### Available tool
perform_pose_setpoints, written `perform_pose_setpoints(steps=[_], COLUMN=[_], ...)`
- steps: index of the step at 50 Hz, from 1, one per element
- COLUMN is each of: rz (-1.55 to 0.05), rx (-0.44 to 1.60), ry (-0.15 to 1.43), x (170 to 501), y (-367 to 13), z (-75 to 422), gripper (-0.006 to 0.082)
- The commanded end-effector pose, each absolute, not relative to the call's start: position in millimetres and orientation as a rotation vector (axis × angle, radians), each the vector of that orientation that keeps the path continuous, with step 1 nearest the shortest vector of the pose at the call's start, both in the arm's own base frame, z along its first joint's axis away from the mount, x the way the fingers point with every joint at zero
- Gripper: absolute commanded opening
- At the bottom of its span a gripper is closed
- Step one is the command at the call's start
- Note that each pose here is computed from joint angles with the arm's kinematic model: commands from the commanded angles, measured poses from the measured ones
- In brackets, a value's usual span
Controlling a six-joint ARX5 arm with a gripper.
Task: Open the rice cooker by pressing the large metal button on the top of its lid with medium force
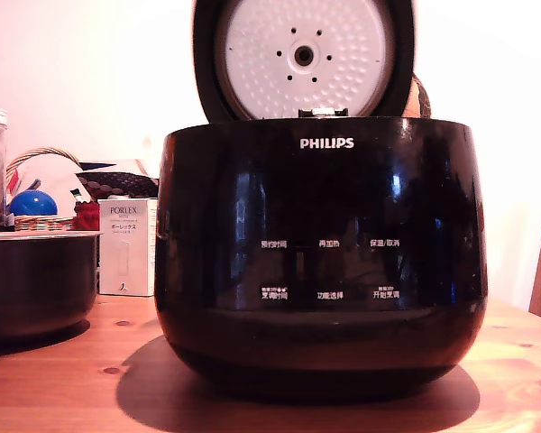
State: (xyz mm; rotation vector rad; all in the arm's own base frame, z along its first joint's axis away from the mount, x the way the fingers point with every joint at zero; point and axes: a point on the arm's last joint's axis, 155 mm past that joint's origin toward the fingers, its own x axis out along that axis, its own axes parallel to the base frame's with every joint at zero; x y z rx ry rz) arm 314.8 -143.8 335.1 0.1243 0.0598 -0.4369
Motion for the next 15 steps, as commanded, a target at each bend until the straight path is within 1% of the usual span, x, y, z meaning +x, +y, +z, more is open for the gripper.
perform_pose_setpoints(steps=[1,8,15], rz=[-0.402,-0.334,-0.311], rx=[0.13,0.128,0.123], ry=[0.078,0.085,0.065], x=[316,310,304], y=[-131,-104,-95], z=[326,329,337], gripper=[-0.0021,-0.0021,-0.0021])
